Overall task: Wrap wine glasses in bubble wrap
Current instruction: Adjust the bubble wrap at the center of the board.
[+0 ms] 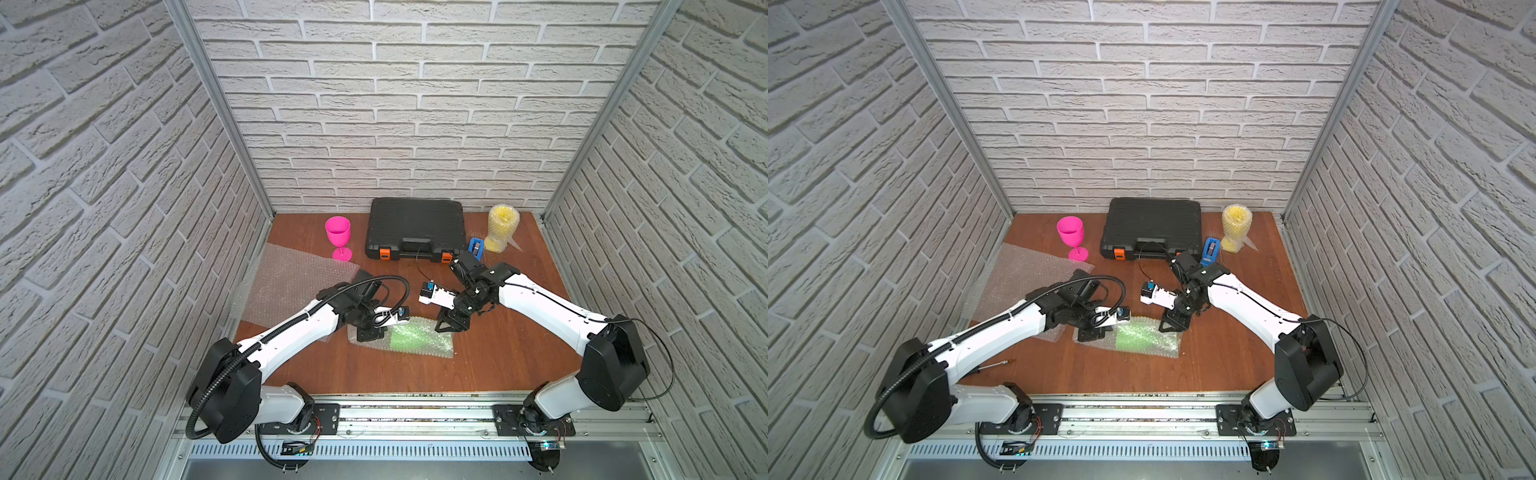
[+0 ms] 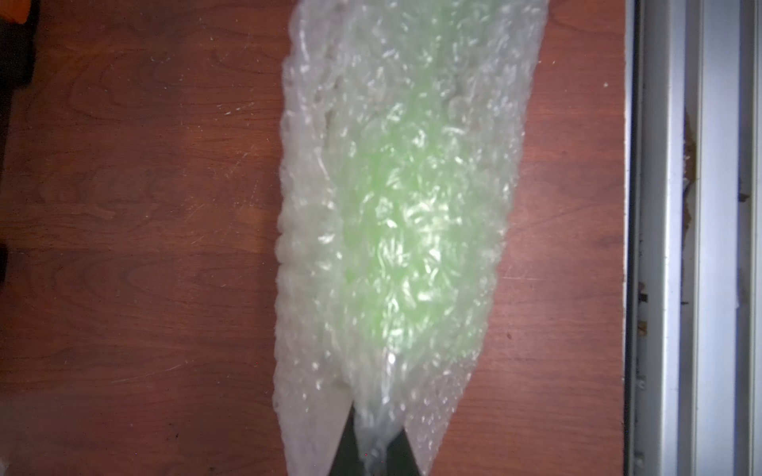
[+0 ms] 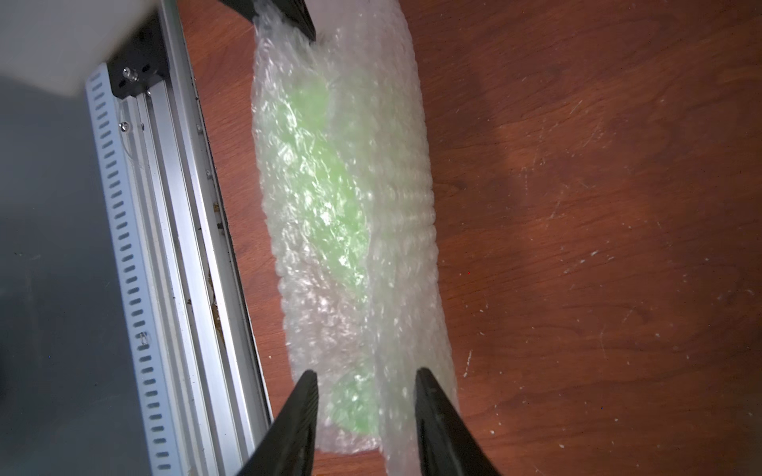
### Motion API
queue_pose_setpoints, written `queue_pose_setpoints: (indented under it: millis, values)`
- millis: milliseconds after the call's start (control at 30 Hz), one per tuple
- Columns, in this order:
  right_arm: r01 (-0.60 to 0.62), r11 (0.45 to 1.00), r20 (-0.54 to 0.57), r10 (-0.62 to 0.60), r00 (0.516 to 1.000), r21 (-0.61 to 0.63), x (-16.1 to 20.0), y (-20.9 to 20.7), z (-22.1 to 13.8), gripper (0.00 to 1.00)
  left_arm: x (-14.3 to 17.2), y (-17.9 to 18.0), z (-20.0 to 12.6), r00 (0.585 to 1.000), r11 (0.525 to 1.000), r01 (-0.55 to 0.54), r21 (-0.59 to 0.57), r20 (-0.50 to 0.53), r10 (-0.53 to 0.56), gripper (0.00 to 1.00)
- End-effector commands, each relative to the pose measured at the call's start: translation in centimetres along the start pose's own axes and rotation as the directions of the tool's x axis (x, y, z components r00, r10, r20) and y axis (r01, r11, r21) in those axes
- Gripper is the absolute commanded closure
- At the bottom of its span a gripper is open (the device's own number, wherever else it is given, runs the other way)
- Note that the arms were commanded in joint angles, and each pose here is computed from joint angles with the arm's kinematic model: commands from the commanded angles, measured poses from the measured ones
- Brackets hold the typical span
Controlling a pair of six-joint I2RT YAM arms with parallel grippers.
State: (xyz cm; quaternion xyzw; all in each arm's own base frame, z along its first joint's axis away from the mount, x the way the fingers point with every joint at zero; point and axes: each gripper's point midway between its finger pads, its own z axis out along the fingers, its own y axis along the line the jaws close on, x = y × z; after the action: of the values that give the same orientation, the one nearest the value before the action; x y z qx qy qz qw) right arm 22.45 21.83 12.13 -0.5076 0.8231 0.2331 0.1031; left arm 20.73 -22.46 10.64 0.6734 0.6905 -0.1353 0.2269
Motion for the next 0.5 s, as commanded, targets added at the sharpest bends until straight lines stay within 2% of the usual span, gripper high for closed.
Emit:
queue_pose_setpoints:
  millis: [0, 67, 267, 300, 400, 467]
  values:
    - [-0.044, 0.999, 0.004, 0.044, 0.999, -0.006, 0.3, 0.1, 0.8, 0.83, -1.5, 0.5, -1.3, 0.997, 0.999, 0.039, -0.002, 0.066, -0.039, 0.96]
    - [-0.068, 0.998, -0.001, 0.068, 0.998, -0.008, 0.6, 0.0, 1.2, 0.96, -1.4, 1.1, -1.4, 0.994, 0.996, 0.085, -0.008, 0.065, -0.085, 0.99]
    - [-0.110, 0.993, 0.006, 0.111, 0.994, -0.048, 0.8, 0.6, 1.8, 0.97, 0.1, 1.7, -0.4, 0.977, 0.977, 0.212, 0.012, -0.028, -0.212, 1.00]
    - [-0.115, 0.992, 0.009, 0.115, 0.993, -0.054, 0.7, 0.7, 1.8, 0.93, 0.3, 1.8, -0.2, 0.972, 0.973, 0.232, 0.015, -0.042, -0.231, 1.00]
    - [-0.131, 0.989, 0.054, 0.135, 0.989, -0.062, -0.3, 0.9, 1.2, 0.71, 0.4, 1.5, 0.1, 0.965, 0.966, 0.256, 0.031, -0.057, -0.254, 1.00]
    - [-0.137, 0.986, 0.092, 0.146, 0.985, -0.093, -1.2, 1.4, 0.9, 0.63, 0.3, 1.6, 0.2, 0.964, 0.965, 0.263, 0.026, -0.050, -0.261, 1.00]
